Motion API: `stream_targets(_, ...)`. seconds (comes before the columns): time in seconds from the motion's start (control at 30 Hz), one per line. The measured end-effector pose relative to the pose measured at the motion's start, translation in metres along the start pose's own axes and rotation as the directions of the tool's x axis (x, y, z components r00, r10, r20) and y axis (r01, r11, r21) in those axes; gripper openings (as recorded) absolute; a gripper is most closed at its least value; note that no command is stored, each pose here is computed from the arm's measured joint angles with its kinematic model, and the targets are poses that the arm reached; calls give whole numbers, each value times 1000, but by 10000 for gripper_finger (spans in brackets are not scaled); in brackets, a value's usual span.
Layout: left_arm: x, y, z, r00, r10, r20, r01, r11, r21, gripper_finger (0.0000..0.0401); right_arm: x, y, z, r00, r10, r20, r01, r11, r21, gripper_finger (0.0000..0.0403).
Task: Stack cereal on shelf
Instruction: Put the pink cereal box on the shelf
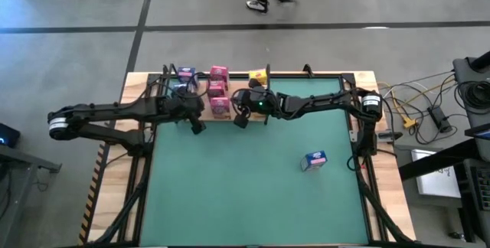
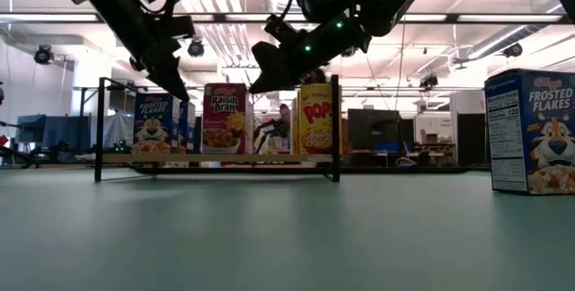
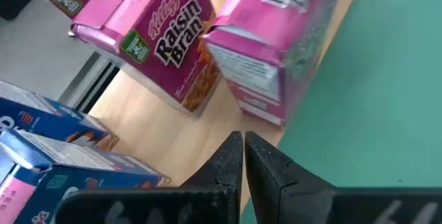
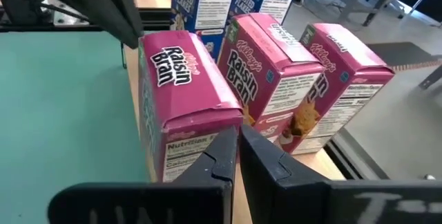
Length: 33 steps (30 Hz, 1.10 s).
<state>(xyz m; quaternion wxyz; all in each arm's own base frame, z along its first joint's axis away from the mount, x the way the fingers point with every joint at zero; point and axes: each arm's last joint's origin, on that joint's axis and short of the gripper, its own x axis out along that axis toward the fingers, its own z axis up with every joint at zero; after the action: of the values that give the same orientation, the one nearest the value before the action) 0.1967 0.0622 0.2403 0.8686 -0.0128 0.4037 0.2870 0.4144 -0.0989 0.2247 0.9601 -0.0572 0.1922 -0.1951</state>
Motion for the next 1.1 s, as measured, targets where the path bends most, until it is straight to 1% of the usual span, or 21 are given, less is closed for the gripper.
stream_targets(0.07,-3,-2,0,999,-37,9,37,999,5,0,-3,-1,2,1000,-6,-5,6,1000,-7,9)
stream_targets(0.2,-7,-12,2,985,-166,48,164,985,46,0,-15,-2,13,1000,0,-7,0,1000,-12,9)
stream_targets(0.3,-10,-19,4,975,-206,80,198,976,88,0,-19,2,14,1000,16,-17,-16,1000,-18,9)
stream_targets(0.43,-16,-24,5,969,-230,85,220,969,111,0,-16,10,11,999,35,-20,-36,999,-25,9)
stream_targets(0.57,-25,-26,2,963,-252,92,240,963,126,0,-5,14,-2,998,38,-56,-39,999,-19,9)
stream_targets(0.63,-31,-26,2,959,-261,112,247,961,126,0,2,15,-7,998,30,-53,-32,999,-24,9)
stream_targets(0.73,-37,-24,2,953,-267,144,251,960,120,0,10,19,-8,1000,30,-6,-30,999,-22,9)
stream_targets(0.83,-41,-22,2,949,-268,165,252,961,110,0,18,21,-7,999,31,9,-31,999,-30,9)
stream_targets(0.97,-41,-21,0,952,-256,168,240,965,106,0,18,22,-4,999,34,-2,-34,999,-35,9)
stream_targets(1.1,-38,-22,-1,954,-252,160,237,965,108,0,14,21,-2,999,34,-40,-36,999,-40,9)
